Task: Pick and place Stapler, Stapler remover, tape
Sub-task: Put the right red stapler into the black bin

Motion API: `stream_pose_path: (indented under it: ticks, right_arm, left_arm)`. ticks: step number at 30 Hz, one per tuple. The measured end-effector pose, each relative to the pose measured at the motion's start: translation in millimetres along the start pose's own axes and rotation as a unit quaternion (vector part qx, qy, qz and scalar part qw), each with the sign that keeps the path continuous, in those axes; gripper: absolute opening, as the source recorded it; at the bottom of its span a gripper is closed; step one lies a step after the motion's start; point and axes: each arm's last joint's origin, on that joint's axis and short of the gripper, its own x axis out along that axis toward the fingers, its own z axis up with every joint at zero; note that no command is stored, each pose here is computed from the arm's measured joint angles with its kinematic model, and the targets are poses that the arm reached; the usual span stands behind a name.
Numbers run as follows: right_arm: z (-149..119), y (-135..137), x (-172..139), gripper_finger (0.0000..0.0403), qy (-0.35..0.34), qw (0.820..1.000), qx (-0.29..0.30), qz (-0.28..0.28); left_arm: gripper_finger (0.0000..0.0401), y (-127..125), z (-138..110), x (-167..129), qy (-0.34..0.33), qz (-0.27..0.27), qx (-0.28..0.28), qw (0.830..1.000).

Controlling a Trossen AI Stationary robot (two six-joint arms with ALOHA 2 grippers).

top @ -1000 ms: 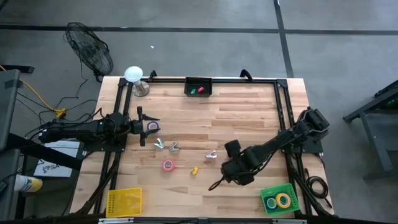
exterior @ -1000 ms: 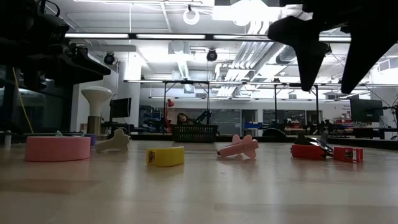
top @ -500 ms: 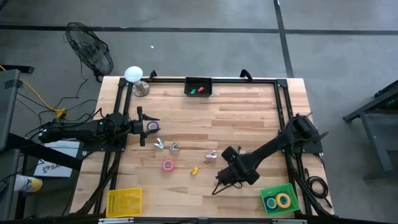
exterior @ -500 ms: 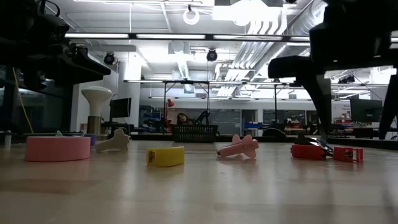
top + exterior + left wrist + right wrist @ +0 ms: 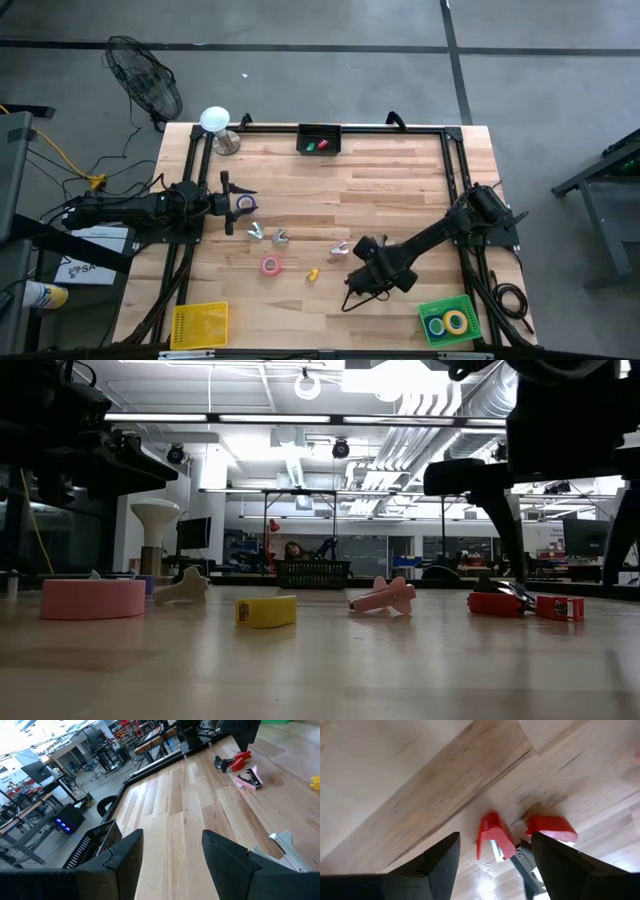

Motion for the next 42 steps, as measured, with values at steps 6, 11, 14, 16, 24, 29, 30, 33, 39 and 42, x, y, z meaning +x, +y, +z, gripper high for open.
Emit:
stream_pose_path:
  ticks: [6,11,14,16,24,29,30,33,39,42]
  right_arm:
    - [-2.3,-5.3,1.0,0.0236,-0.003,1.000,-0.013,0.007]
    - [-2.0,-4.7,1.0,0.0236,-0.007,1.000,-0.025,0.016]
    - [-1.8,-4.3,0.9,0.0236,-0.010,0.999,-0.038,0.022]
    - [-1.7,-4.0,0.9,0.0236,-0.012,0.999,-0.039,0.026]
    - [-2.0,-3.5,3.8,0.0236,-0.013,0.998,-0.065,0.023]
    - [-7.6,1.8,19.9,0.0236,0.004,0.997,-0.068,0.027]
    - [-9.0,2.3,22.2,0.0236,0.012,0.997,-0.069,0.021]
    - [-11.5,2.9,26.3,0.0236,0.027,0.997,-0.070,0.007]
    - [-14.5,2.6,33.4,0.0233,0.026,0.997,-0.066,0.007]
    - [-15.2,3.2,35.1,0.0220,0.023,0.998,-0.065,0.011]
  left_arm:
    - [0.0197,0.0,0.0,0.0,0.000,0.000,0.000,1.000]
    - [0.0197,0.0,0.0,0.0,0.000,0.000,0.000,1.000]
    - [0.0197,0.0,0.1,0.0,0.000,0.000,0.000,1.000]
    - [0.0197,0.0,0.0,0.0,0.000,0.000,0.000,1.000]
    - [0.0197,0.0,0.0,0.0,0.000,0.000,0.000,1.000]
    - [0.0197,0.0,-0.1,0.0,0.000,0.000,0.000,1.000]
    - [0.0197,0.0,0.0,0.0,0.000,0.000,0.000,1.000]
    - [0.0197,0.0,0.1,0.0,0.000,0.000,0.000,1.000]
    - [0.0197,0.0,-0.1,0.0,0.000,0.000,0.000,1.000]
    - [0.0197,0.0,-0.1,0.0,0.000,0.000,0.000,1.000]
